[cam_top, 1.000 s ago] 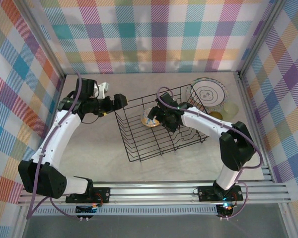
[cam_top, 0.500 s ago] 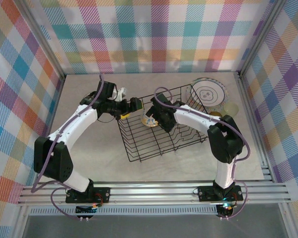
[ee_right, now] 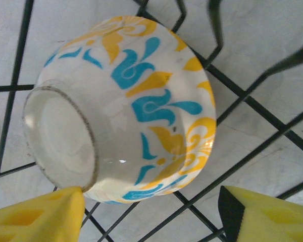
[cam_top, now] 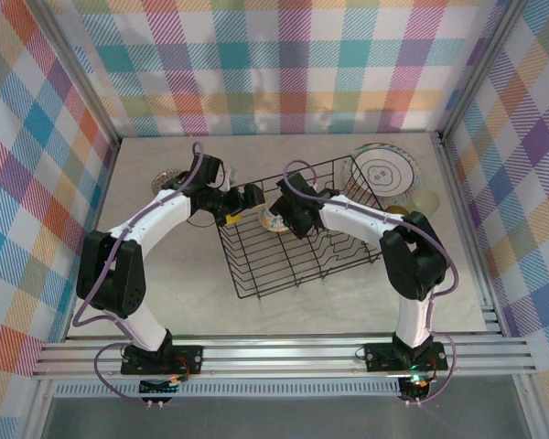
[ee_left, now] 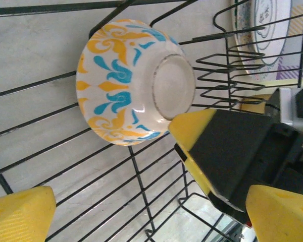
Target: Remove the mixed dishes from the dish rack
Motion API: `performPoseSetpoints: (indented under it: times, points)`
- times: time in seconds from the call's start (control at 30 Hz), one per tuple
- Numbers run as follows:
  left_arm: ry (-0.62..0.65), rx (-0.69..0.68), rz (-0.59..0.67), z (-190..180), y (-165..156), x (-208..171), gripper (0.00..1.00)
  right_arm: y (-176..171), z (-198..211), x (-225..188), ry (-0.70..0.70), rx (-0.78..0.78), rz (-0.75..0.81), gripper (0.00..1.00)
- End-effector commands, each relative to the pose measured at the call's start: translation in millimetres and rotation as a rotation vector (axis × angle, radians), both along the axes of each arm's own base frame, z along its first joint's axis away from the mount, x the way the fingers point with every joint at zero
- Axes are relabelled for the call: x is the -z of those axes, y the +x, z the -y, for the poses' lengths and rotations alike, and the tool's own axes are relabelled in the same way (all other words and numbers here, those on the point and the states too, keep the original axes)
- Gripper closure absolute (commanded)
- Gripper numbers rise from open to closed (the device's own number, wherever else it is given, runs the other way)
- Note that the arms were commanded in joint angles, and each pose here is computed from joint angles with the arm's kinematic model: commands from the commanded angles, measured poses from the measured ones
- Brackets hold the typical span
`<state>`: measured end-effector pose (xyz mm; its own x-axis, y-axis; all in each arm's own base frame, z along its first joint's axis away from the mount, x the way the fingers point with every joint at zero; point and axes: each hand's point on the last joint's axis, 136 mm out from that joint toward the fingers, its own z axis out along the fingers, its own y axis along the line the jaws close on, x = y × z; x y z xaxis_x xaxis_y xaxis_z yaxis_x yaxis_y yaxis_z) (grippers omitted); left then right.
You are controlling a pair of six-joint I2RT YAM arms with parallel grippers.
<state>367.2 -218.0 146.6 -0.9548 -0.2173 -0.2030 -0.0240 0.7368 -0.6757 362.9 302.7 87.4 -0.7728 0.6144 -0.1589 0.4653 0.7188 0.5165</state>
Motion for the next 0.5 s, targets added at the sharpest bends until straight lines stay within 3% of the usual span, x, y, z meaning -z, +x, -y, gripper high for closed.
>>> performPoseSetpoints:
  times: [0.0, 0.27, 0.47]
  points:
    - [0.017, -0.024, 0.003, -2, -1, 4, 0.04, -18, 15, 17, -0.050, -0.024, -0.046, 0.38]
    - [0.025, -0.027, 0.000, -3, 0, 5, 0.04, -37, 32, 19, -0.074, -0.060, -0.027, 0.38]
    - [0.034, -0.026, -0.002, -4, 1, 6, 0.04, -46, 49, 23, -0.094, -0.027, -0.060, 0.26]
